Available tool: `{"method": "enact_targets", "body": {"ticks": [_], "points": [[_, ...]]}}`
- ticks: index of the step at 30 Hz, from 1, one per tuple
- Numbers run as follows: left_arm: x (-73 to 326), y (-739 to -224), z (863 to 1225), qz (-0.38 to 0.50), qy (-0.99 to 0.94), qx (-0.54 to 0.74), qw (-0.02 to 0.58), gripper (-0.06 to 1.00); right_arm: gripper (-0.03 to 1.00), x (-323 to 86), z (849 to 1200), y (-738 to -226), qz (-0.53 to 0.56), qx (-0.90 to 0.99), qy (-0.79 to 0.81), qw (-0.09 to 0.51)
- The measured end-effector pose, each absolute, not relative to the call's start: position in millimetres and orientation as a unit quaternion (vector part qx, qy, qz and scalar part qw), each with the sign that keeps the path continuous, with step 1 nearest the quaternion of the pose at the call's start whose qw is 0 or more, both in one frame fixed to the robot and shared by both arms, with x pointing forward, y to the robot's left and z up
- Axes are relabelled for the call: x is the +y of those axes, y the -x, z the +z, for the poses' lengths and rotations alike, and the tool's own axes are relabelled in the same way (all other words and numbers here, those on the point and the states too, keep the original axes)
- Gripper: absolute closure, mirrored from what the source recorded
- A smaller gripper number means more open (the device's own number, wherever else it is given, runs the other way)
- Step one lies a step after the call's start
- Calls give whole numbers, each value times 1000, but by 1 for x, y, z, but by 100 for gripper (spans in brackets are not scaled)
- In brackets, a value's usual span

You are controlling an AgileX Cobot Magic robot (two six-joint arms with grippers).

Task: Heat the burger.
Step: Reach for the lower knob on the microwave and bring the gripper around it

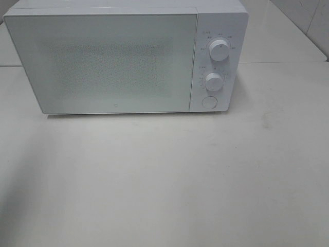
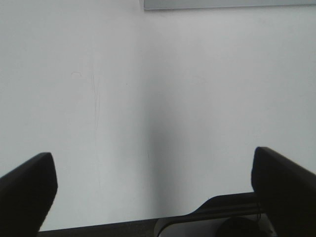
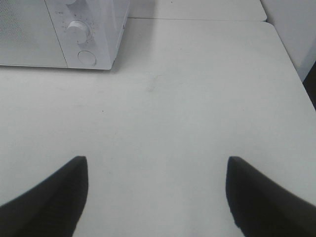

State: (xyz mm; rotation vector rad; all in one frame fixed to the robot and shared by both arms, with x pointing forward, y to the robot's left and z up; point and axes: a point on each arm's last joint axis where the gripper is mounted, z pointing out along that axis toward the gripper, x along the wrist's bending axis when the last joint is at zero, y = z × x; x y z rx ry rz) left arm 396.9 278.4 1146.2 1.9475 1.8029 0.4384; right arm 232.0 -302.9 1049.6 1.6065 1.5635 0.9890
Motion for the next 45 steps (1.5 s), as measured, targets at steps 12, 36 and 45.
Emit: {"method": "enact_targets", "body": {"ticks": [12,36,45], "points": [[288,-323,1099,171,-702,652,228,-5,21,-303,1050,-232,380,600,-617,339],[302,-251,1056,301,-633,620,352,-5,21,-303,1050,-232,380,600,-617,339],[304,-232,1056,334,-611,600,393,-5,21,-303,1050,-232,380,600,-617,339]]}}
